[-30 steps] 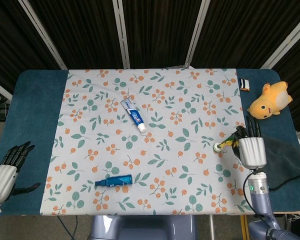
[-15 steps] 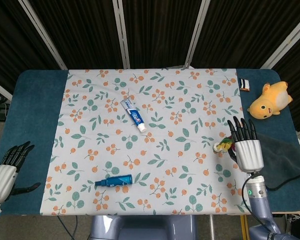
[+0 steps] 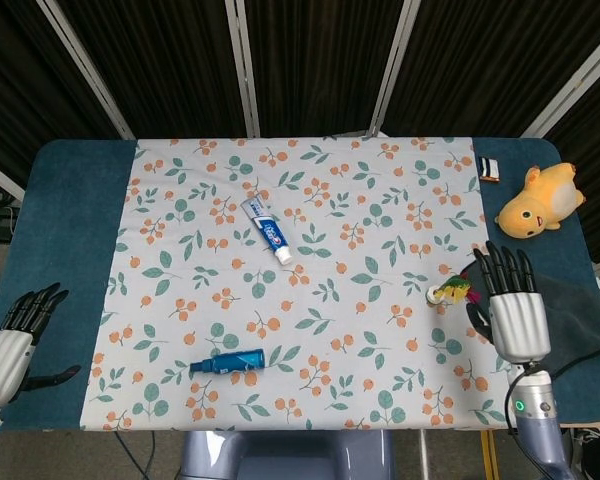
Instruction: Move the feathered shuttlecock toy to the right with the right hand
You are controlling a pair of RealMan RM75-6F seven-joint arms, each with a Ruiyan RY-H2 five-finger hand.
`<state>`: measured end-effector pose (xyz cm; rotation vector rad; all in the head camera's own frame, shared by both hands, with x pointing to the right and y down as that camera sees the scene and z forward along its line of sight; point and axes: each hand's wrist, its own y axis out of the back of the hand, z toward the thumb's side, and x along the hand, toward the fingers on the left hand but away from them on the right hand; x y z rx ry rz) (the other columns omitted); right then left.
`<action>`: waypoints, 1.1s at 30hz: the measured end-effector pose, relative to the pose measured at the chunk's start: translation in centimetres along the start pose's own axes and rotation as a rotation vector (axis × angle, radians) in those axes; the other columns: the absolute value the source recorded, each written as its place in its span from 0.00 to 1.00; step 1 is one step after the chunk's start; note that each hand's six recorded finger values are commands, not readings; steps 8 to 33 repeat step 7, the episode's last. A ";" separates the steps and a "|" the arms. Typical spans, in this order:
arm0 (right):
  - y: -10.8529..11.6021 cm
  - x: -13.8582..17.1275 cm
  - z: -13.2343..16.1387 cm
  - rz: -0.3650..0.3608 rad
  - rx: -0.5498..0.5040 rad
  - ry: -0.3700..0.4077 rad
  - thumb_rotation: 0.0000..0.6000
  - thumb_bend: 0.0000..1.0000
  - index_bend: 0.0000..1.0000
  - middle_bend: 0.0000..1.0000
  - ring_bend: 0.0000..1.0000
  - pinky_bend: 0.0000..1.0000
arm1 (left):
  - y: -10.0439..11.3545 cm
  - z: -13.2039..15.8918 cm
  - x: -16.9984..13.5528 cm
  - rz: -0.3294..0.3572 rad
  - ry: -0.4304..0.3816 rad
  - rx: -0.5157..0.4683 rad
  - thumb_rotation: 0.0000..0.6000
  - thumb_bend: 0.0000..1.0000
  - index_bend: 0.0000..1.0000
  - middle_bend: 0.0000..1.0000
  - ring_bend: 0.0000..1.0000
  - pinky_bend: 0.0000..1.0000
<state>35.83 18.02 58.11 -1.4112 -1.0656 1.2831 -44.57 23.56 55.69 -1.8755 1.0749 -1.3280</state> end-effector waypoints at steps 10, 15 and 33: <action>2.2 4.3 -2.1 0.132 -0.111 -0.063 1.00 0.20 0.02 0.00 0.00 0.00 | 0.1 0.0 0.0 0.007 -0.005 0.017 1.00 0.09 0.00 0.00 0.00 0.00; 2.2 4.3 -2.1 0.132 -0.111 -0.063 1.00 0.20 0.02 0.00 0.00 0.00 | 0.1 0.0 0.0 0.007 -0.005 0.017 1.00 0.09 0.00 0.00 0.00 0.00; 2.2 4.3 -2.1 0.132 -0.111 -0.063 1.00 0.20 0.02 0.00 0.00 0.00 | 0.1 0.0 0.0 0.007 -0.005 0.017 1.00 0.09 0.00 0.00 0.00 0.00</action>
